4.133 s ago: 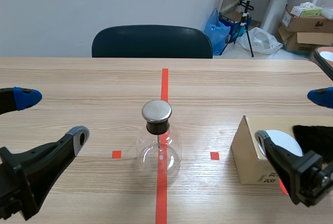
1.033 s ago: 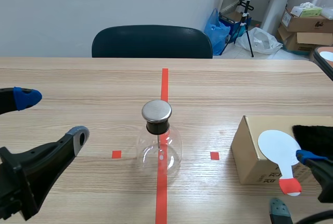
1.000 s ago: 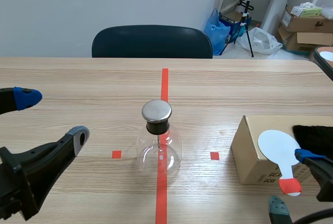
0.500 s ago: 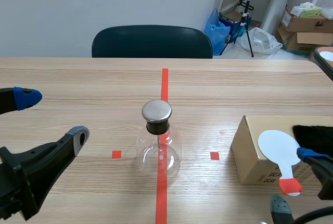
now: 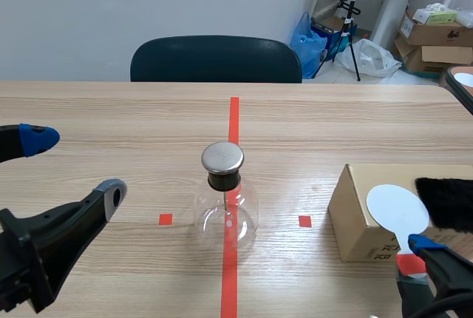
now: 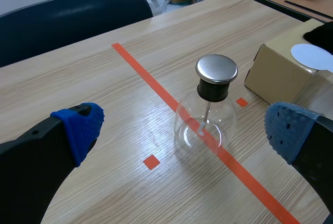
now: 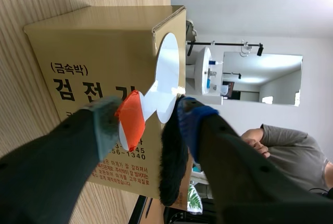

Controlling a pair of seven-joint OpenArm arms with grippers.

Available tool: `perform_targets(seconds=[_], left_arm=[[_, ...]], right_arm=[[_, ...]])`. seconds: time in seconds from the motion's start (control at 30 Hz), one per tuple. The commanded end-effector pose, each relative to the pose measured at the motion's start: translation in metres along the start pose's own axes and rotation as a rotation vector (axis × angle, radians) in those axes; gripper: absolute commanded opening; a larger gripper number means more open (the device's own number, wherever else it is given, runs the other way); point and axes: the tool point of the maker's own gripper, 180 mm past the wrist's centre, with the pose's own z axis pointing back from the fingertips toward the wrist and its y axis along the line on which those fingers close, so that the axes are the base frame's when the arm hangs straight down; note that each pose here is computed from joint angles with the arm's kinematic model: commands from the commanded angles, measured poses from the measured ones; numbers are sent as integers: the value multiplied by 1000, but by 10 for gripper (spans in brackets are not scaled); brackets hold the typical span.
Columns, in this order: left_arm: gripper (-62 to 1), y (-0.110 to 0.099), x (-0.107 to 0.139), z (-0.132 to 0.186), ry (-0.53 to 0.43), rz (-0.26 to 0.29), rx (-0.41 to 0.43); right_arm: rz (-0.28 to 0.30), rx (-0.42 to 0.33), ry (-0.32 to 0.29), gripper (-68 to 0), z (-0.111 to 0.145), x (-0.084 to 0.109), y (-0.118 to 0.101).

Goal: Do the electroscope experiment

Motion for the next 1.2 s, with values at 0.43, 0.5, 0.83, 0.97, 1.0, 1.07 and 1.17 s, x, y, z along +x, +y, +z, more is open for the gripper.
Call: perform_targets(seconds=[0.43, 0.5, 0.83, 0.97, 1.0, 1.07, 1.17], left_arm=[[14, -4, 7, -1, -27, 6, -12], [14, -4, 7, -1, -27, 6, -12], [14, -4, 7, -1, -27, 6, -12], [14, -4, 7, -1, -27, 6, -12], [14, -4, 7, -1, -27, 6, -12], [14, -4, 7, -1, -27, 6, -12], [14, -4, 7, -1, -27, 6, -12]], right_arm=[[15, -31, -10, -666, -4, -2, -9], [15, -31, -10, -666, -4, -2, -9], [15, -31, -10, -666, -4, -2, -9], [15, -31, -10, -666, -4, -2, -9], [15, -31, -10, -666, -4, -2, -9], [15, -31, -10, -666, -4, -2, -9], [15, -31, -10, -666, -4, -2, -9]])
